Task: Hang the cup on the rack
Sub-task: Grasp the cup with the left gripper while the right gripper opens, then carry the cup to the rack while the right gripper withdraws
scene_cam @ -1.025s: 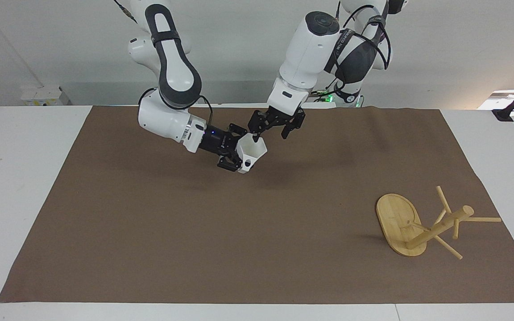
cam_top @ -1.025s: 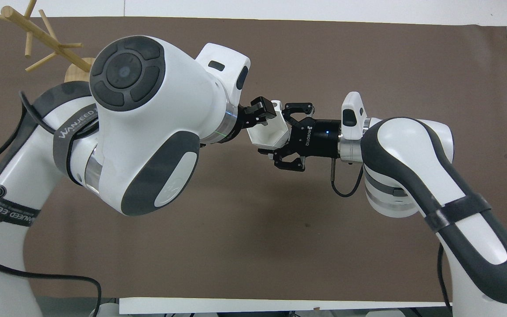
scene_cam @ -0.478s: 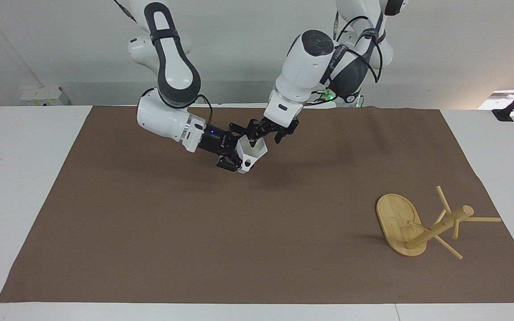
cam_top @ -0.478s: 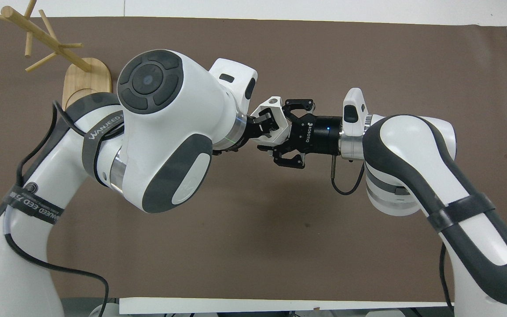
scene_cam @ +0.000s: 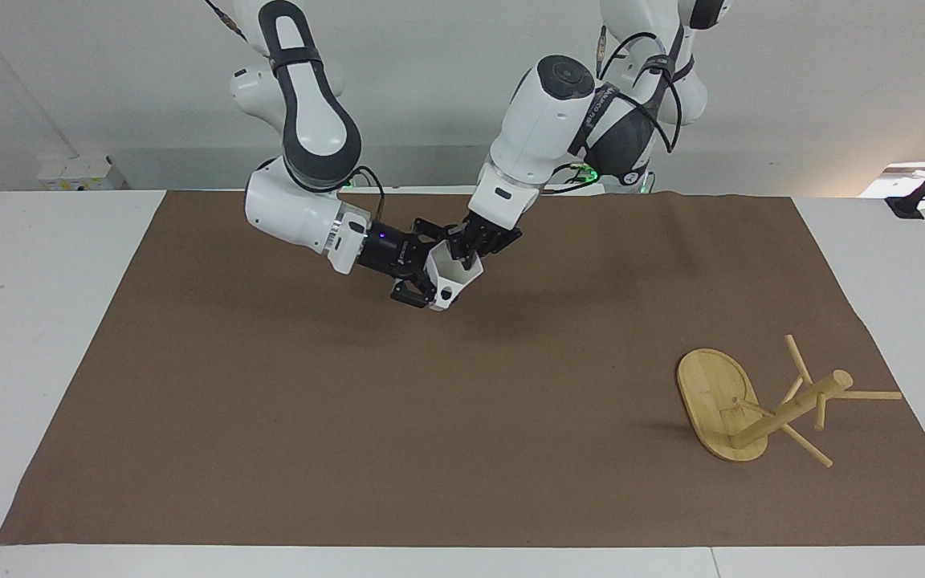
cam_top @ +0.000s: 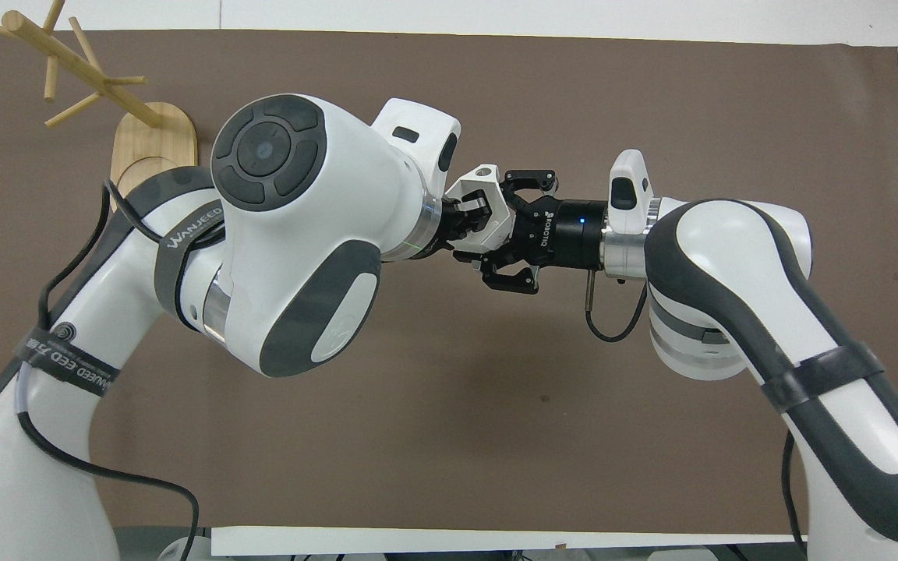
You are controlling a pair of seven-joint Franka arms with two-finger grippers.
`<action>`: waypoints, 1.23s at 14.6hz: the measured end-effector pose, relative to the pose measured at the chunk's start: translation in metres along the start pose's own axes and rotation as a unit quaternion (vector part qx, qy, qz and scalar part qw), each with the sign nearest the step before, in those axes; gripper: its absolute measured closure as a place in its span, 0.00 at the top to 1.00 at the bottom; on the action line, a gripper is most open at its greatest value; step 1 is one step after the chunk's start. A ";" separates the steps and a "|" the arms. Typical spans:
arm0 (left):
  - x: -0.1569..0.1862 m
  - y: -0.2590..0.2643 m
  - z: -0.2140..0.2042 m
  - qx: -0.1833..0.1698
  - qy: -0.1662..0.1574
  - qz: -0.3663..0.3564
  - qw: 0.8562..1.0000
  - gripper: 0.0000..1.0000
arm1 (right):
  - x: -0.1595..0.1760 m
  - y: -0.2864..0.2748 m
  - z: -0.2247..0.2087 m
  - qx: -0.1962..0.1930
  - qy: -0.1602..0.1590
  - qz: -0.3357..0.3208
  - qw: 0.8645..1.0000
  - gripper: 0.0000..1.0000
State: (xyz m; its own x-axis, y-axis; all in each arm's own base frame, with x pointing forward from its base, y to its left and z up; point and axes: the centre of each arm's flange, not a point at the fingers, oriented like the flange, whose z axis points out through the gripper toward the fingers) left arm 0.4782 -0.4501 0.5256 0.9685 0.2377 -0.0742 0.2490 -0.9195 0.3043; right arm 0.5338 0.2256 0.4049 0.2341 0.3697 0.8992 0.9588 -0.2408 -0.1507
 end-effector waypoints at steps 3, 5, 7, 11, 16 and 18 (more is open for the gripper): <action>0.002 -0.001 -0.001 -0.001 0.002 0.014 1.000 0.11 | 0.001 0.000 0.001 -0.002 0.000 -0.001 1.000 0.79; 0.007 -0.003 -0.003 -0.005 0.006 0.028 1.000 0.11 | 0.004 0.001 0.002 -0.007 0.000 -0.001 1.000 0.79; 0.012 -0.005 -0.006 -0.002 0.011 0.032 0.999 0.07 | 0.005 0.002 0.003 -0.006 0.002 0.001 1.000 0.86; 0.028 -0.016 -0.014 0.036 0.051 0.043 0.997 0.04 | 0.005 0.003 -0.001 -0.003 0.006 0.004 1.000 1.00; 0.057 -0.036 -0.038 0.034 0.084 -0.017 0.996 0.04 | -0.009 0.033 -0.055 0.027 -0.046 -0.037 0.998 1.00; 0.094 -0.075 -0.061 0.010 0.116 -0.063 0.991 0.04 | -0.006 0.051 -0.102 0.047 -0.103 -0.058 0.992 1.00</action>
State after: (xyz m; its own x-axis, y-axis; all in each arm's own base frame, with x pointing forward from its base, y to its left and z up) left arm 0.5507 -0.3392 0.5538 0.9034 0.4142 0.1108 0.3697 -0.8834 0.2879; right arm 0.5651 0.1192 0.4334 0.1400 0.5676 0.8114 0.9897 -0.1044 -0.0977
